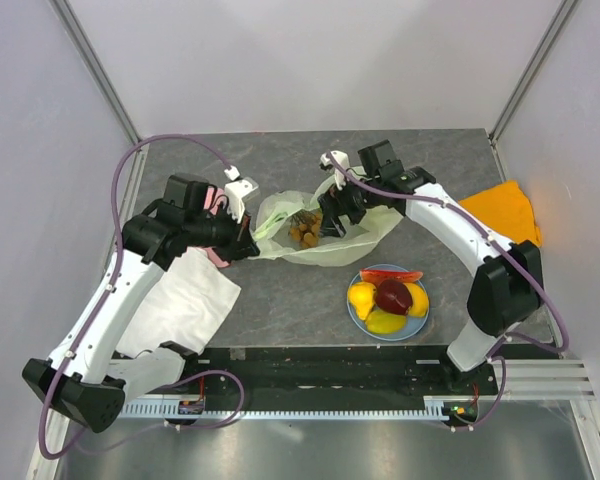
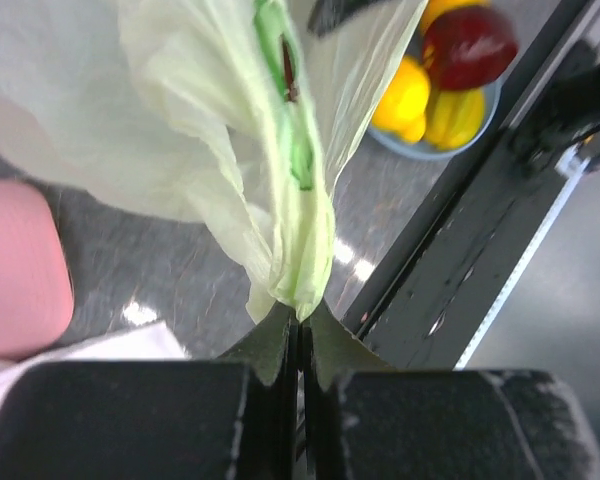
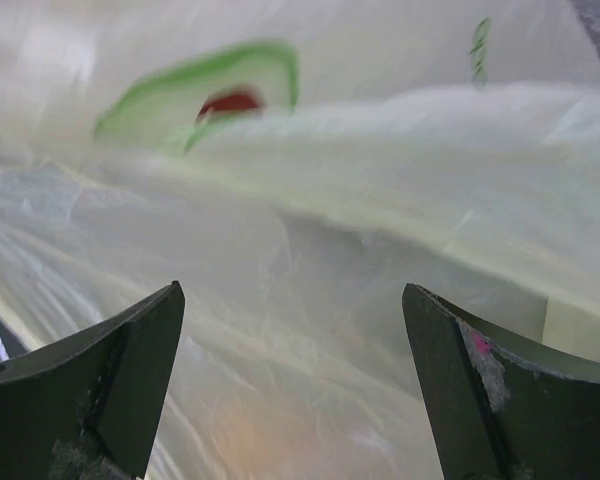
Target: Take the fake fruits out of the plastic bag
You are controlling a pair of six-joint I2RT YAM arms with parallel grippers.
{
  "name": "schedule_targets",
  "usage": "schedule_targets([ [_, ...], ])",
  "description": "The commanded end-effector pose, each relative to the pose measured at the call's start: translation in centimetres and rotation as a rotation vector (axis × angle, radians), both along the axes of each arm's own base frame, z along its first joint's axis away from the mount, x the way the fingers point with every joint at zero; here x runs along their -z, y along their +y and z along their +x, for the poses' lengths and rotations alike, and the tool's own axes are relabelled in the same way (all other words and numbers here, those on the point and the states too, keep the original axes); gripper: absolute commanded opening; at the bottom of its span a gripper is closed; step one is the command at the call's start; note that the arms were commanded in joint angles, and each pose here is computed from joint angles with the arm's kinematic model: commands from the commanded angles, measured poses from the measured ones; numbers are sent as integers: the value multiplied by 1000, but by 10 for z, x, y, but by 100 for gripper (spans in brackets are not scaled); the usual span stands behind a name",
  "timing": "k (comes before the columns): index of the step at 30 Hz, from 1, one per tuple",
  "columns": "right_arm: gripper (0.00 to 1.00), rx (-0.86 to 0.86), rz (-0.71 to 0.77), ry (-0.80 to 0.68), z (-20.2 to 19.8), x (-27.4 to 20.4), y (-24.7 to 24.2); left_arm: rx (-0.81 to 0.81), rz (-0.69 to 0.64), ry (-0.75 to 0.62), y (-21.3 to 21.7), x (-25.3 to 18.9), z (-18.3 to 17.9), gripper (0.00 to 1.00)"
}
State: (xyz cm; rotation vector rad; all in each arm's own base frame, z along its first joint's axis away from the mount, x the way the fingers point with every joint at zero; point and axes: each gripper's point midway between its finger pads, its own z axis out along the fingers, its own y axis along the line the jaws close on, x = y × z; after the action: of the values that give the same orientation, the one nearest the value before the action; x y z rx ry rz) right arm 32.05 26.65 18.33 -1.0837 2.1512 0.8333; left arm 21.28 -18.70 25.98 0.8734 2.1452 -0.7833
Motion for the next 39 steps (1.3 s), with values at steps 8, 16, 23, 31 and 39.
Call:
schedule_targets([
  [8, 98, 371, -104, -23, 102, 31, 5, 39, 96, 2, 15, 40, -3, 2],
  [16, 98, 516, -187, -46, 137, 64, -6, 87, 51, 2, 2, 32, 4, 2],
  [23, 98, 658, -175, -49, 174, 84, 2, 144, -24, 48, -17, 33, 6, 2],
  [31, 98, 758, -268, -133, 216, 122, 12, 165, -61, 76, -26, 31, 3, 2],
  [39, 65, 658, -256, -224, 228, 110, 17, 167, -67, 80, -25, 32, -2, 2],
])
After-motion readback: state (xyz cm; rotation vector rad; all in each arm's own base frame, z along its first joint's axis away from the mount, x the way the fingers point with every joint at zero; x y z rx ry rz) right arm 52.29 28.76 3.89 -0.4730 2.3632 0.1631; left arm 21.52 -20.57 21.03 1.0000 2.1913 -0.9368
